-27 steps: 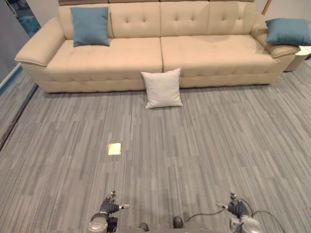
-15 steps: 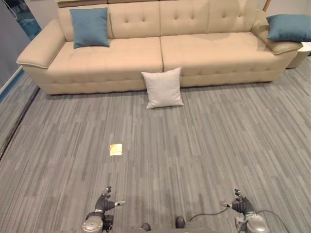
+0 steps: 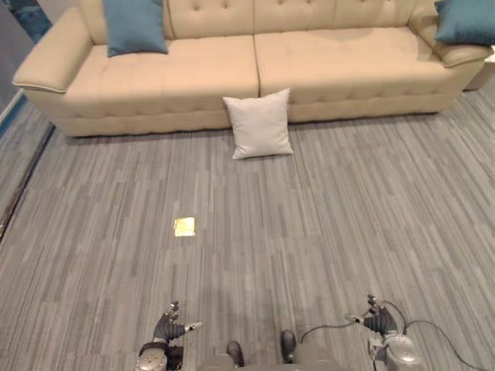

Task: Pick up cushions and gather them together orderly.

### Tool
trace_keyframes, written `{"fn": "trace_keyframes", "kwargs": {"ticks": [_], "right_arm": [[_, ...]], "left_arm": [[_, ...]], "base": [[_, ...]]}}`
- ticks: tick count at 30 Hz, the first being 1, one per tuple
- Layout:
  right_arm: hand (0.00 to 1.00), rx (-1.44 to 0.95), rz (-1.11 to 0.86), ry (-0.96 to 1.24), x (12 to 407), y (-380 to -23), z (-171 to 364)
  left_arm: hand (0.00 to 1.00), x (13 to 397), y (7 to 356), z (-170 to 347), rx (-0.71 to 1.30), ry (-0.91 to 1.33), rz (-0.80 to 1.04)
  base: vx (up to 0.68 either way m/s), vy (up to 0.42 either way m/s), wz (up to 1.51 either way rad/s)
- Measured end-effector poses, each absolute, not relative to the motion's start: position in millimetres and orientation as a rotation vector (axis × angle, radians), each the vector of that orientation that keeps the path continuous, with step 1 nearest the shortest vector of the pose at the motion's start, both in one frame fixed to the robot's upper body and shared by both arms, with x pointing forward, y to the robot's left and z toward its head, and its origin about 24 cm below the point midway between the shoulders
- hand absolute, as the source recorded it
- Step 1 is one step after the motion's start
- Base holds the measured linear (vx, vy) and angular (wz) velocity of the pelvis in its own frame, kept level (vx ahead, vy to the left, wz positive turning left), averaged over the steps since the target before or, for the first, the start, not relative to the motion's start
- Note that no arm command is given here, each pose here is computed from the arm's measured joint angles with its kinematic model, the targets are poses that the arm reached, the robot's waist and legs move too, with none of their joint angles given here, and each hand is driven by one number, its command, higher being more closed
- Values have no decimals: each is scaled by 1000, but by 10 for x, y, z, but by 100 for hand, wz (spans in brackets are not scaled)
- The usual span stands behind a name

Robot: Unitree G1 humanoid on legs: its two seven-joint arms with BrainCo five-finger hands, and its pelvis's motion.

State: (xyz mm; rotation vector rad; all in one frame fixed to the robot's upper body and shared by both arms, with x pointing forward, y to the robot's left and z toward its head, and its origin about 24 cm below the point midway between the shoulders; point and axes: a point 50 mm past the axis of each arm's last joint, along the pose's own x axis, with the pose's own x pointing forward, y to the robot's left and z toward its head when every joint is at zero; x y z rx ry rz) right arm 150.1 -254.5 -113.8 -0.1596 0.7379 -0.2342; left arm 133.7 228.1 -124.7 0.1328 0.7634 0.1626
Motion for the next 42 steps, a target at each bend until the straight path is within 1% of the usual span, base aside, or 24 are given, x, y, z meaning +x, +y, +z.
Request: {"fn": "trace_keyframes", "kwargs": {"ticks": [4,9,12,15,20,24,27,29,35,39,42], "right_arm": [[0,-152,-187,739,1535,-2407,-1165],[0,-181,-155,729,1586,-2403,-1142],[0,-196,-151,756,1478,-2432,-1172],[0,-206,-143,720,1558,-2434,-1116],[0,-208,-147,667,1597,-2427,-1037],[0,-178,-160,644,1633,-2406,-1006],[0,-175,-173,666,1578,-2409,-1048],[0,-157,-171,694,1565,-2344,-1108],[0,-157,-159,761,1413,-2327,-1209],[0,-170,-99,740,1504,-2237,-1191],[0,-171,-94,748,1477,-2248,-1199]], "left_arm": [[0,1543,2316,-1158,148,710,156],[0,1738,2349,-1063,161,657,165],[0,1703,2282,-1104,157,674,143],[0,1709,2224,-1118,137,675,140],[0,1579,2094,-1184,78,696,140],[0,1573,2049,-1177,56,687,140],[0,1497,1968,-1222,32,708,139],[0,1451,2022,-1241,44,725,152],[0,1411,2038,-1271,50,748,154],[0,1499,2114,-1223,64,724,159],[0,1541,2162,-1199,78,713,161]], "base": [[207,85,-9],[355,-9,20],[579,-148,35],[652,-237,19],[602,-174,-11],[502,33,-30],[621,212,-54],[514,224,-33],[618,208,-1],[526,-5,6],[593,-172,33]]}}
